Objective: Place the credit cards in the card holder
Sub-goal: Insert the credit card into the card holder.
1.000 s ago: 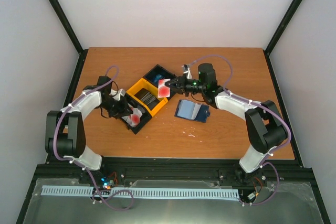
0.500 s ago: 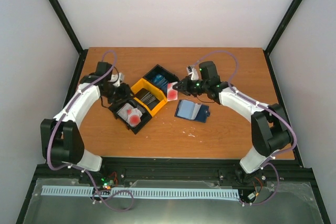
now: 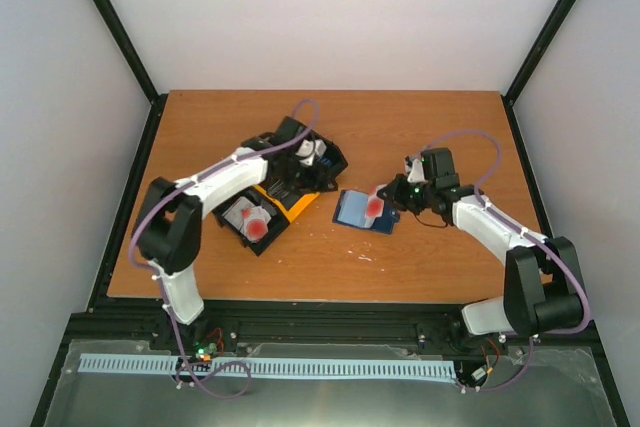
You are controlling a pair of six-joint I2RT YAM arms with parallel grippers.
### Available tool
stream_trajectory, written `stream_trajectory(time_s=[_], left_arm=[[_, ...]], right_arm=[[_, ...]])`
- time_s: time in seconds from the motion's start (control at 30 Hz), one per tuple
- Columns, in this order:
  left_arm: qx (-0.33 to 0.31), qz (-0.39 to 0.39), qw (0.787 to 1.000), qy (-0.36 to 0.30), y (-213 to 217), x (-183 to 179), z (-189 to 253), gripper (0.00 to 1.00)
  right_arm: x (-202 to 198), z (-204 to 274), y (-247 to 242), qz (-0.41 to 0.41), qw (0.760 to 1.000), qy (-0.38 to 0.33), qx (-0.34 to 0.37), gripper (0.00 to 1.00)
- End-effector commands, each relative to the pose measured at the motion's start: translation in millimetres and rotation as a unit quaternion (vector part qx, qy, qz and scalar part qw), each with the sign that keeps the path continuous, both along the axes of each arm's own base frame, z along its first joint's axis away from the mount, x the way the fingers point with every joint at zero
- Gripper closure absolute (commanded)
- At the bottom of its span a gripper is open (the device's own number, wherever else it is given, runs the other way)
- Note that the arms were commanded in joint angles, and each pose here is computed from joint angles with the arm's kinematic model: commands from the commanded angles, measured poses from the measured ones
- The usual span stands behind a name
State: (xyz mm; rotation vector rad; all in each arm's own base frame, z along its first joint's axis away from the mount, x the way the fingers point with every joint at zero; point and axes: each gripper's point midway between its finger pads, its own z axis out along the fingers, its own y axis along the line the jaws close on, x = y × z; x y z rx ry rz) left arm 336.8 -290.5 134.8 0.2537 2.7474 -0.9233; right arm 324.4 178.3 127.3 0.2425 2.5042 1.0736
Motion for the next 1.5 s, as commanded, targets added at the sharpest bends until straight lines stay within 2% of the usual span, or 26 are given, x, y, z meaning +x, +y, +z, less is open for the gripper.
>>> stream_trajectory(time_s=[0.0,0.1,0.23,0.6,0.83,1.1,1.47], left_arm=[[-0.004,-0.054,0.998,-0.028,-40.1,1.0,-8.6,0.39],[0.019,-0.070,0.997,-0.042,-42.9,5.1,-25.6,0.50],[0.041,-0.078,0.995,-0.054,-39.7,8.2,-50.5,0.59],[0.077,-0.103,0.990,-0.056,-40.1,17.0,-95.3,0.66],[0.089,-0.115,0.988,-0.049,-36.8,13.0,-107.8,0.67],[0.100,-0.121,0.987,-0.042,-38.2,6.7,-117.4,0.79],[0.140,-0.114,0.983,-0.043,-33.1,4.9,-127.1,0.85]], right_arm=[[-0.7,-15.2,-7.2,-0.016,1.000,0.000,-0.002,0.97],[-0.9,-26.1,-5.4,-0.016,1.000,0.004,0.005,0.97],[-1.0,-46.7,-5.6,-0.025,1.000,0.012,0.011,0.97],[16.5,-71.5,-13.3,-0.056,0.997,0.014,0.053,0.97],[13.2,-84.6,-11.5,-0.054,0.996,0.017,0.063,0.97],[10.4,-85.5,-2.5,-0.041,0.994,0.017,0.102,0.97],[11.8,-85.9,4.6,-0.036,0.990,0.030,0.134,0.97]])
